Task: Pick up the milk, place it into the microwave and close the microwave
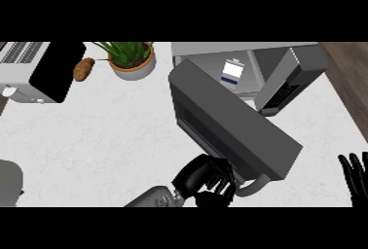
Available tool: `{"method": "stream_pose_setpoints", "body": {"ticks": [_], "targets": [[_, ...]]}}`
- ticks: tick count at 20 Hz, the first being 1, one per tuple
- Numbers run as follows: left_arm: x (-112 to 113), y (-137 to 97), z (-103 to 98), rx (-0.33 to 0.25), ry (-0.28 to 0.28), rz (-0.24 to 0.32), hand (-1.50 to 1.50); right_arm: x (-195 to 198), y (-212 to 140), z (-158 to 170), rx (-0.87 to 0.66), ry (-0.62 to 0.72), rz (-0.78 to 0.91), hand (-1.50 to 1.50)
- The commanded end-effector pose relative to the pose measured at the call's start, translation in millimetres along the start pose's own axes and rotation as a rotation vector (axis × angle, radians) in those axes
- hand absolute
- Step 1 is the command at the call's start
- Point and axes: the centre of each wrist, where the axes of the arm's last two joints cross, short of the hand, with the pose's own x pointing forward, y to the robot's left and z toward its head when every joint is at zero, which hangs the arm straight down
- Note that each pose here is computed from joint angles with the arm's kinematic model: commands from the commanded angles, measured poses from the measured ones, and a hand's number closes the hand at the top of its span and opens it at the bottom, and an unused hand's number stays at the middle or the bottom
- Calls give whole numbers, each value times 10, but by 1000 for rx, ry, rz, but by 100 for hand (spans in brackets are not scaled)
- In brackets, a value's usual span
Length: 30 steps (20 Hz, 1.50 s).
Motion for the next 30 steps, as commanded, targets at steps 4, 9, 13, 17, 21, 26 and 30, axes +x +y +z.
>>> {"method": "stream_pose_setpoints", "body": {"ticks": [4, 9, 13, 17, 21, 26, 30], "targets": [[212, 145, -302, 115, -24, -16, 150, 166, -24, -115, 75, -11, -6, -150], [409, 262, -364, 304, -168, 128, -150, 323, -36, -308, 108, -89, 26, -150], [514, 388, -510, 336, -199, 129, -150, 291, 21, -379, 118, -102, -50, -150], [516, 452, -568, 391, -212, 124, -150, 365, 12, -430, 137, -105, -52, -150], [579, 539, -670, 415, -222, 118, -150, 418, -45, -515, 164, -108, -57, -150], [603, 635, -754, 454, -230, 115, -150, 472, -18, -638, 215, -139, -95, -150], [651, 690, -824, 469, -235, 112, -150, 508, -42, -692, 236, -149, -118, -150]]}}
